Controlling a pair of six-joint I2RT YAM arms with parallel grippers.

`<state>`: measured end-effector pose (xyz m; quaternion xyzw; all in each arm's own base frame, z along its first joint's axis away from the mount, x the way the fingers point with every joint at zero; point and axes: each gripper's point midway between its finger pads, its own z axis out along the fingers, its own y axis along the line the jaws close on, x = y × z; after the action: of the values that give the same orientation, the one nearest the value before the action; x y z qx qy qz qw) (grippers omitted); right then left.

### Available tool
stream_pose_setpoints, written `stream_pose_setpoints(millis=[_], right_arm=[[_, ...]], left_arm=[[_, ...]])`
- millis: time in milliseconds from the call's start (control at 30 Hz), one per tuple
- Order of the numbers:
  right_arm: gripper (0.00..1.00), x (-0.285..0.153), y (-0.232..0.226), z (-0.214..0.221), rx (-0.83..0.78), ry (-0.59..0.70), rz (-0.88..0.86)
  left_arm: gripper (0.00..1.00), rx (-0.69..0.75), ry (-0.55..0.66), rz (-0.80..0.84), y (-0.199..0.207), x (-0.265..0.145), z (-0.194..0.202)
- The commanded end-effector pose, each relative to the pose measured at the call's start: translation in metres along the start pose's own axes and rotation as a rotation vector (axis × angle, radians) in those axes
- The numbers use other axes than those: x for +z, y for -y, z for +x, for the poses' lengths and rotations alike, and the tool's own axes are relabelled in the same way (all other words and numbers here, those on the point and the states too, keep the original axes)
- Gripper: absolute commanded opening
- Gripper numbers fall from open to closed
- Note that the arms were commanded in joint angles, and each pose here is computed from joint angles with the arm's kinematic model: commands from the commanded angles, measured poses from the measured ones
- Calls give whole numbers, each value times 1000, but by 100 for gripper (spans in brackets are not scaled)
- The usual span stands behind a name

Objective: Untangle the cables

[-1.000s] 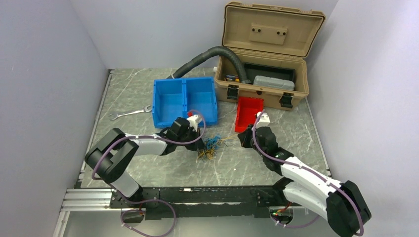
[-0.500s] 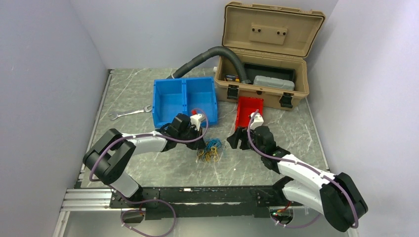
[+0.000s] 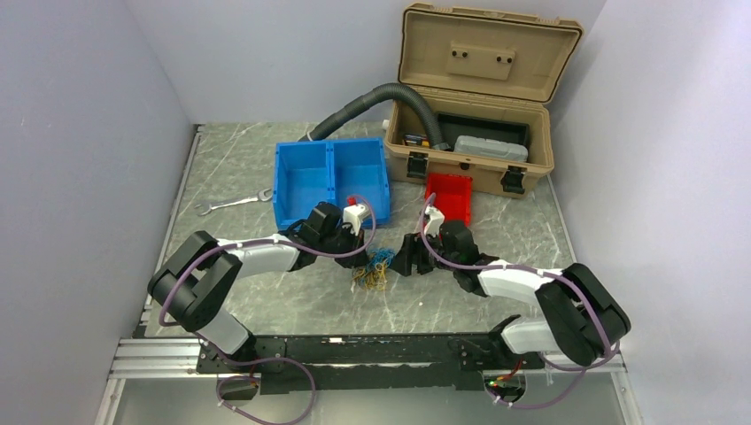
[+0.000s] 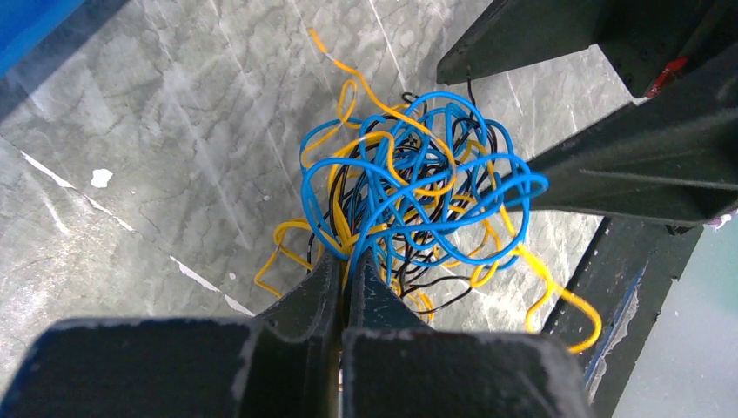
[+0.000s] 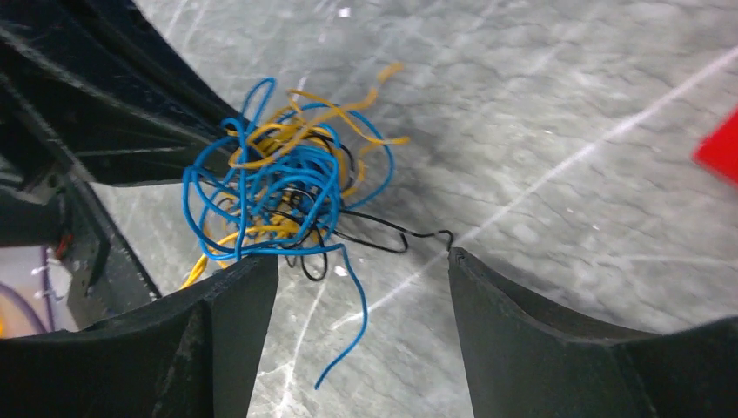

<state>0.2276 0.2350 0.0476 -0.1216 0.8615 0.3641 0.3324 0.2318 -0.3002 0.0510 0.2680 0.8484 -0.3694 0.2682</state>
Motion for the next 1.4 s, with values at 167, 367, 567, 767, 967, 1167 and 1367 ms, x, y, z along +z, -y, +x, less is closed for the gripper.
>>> stream_pose_setpoints(millis=[167, 367, 567, 767, 967, 1167, 1367], right_arm=[[74, 8, -47, -22, -85, 34, -215], [24, 9, -49, -24, -96, 47, -203], [0, -9, -10, -45, -70, 182, 60], [0, -50, 51, -59, 26, 329, 437], [0, -67, 59, -65, 50, 398, 494], [0, -65, 55, -66, 37, 397, 470], [0, -44, 24, -63, -34, 333, 281]], left_arm=[[0, 67, 62, 228, 41, -2, -19], [0, 66, 114, 335, 60, -8, -25], [0, 43, 128, 190, 36, -11, -26], [0, -62, 242, 131, 4, -34, -37], [0, -105, 303, 113, -13, -49, -42], [6, -84, 313, 84, -15, -53, -43], [40, -19, 310, 95, -10, -57, -46]])
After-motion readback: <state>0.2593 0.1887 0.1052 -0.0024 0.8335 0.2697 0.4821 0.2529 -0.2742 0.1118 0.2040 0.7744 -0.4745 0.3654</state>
